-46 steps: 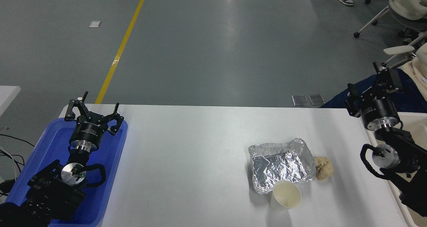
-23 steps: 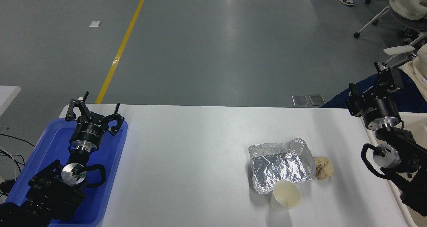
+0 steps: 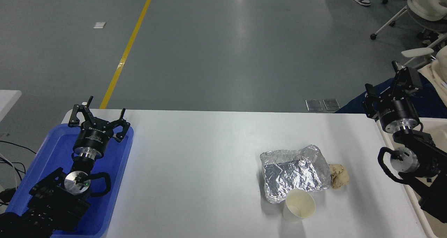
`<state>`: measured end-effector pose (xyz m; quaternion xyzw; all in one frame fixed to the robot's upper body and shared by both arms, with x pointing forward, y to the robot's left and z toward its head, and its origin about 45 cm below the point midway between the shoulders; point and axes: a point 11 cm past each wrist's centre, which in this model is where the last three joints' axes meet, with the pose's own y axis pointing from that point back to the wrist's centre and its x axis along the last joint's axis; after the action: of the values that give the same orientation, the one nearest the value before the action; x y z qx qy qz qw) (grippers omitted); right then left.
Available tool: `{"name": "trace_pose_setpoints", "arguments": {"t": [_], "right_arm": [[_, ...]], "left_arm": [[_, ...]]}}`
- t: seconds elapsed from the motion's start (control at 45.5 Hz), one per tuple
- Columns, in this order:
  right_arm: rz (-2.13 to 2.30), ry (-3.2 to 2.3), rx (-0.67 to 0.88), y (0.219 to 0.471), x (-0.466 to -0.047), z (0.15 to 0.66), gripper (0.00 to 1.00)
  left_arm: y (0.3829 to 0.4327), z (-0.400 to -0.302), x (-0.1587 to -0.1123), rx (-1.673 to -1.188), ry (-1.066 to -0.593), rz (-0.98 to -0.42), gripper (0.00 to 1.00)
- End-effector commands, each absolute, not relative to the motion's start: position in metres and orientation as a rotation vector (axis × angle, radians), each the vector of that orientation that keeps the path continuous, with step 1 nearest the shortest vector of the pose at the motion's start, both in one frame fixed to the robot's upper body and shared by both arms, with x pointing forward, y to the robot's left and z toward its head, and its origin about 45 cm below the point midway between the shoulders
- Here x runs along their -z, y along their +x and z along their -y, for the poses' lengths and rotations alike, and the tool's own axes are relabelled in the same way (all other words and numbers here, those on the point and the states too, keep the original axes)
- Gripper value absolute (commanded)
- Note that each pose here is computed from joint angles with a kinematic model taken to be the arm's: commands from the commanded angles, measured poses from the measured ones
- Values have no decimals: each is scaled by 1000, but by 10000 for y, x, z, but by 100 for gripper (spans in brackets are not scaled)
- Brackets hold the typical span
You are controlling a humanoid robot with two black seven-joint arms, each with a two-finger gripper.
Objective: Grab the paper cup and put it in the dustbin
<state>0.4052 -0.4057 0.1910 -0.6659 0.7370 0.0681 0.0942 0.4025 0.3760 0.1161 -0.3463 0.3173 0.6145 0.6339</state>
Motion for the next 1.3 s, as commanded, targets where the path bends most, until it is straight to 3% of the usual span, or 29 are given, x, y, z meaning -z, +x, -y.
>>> {"name": "trace_pose_setpoints", "arguments": {"t": [0.0,0.286,0.549,0.681,0.967,1.099,1.275], "right_arm": [[-2204,-1985,-179,4026,-1946,4165,100],[-2217,-2145,-190,3904,-1756,4082,100],[-2148,-2685,-7,3769,-1858,4060,100],[-2108,-2952,157,3793,-1990,4142,100],[-1950,-3559,689,3878,-2385,4400,100],[-1849,-3730,672,3826,-2601,4488,100],[-1336,-4115,194,3757,-2862,4115,100]], "left_arm": [[4024,-3762,-1160,-1406,-792,-726,100],[4026,-3758,-1163,-1404,-793,-726,100],[4026,-3757,-1163,-1404,-791,-725,100],[4026,-3757,-1163,-1404,-791,-725,100],[4025,-3755,-1161,-1403,-790,-726,100],[4026,-3757,-1163,-1404,-791,-725,100],[4026,-3757,-1163,-1404,-791,-725,100]]}}
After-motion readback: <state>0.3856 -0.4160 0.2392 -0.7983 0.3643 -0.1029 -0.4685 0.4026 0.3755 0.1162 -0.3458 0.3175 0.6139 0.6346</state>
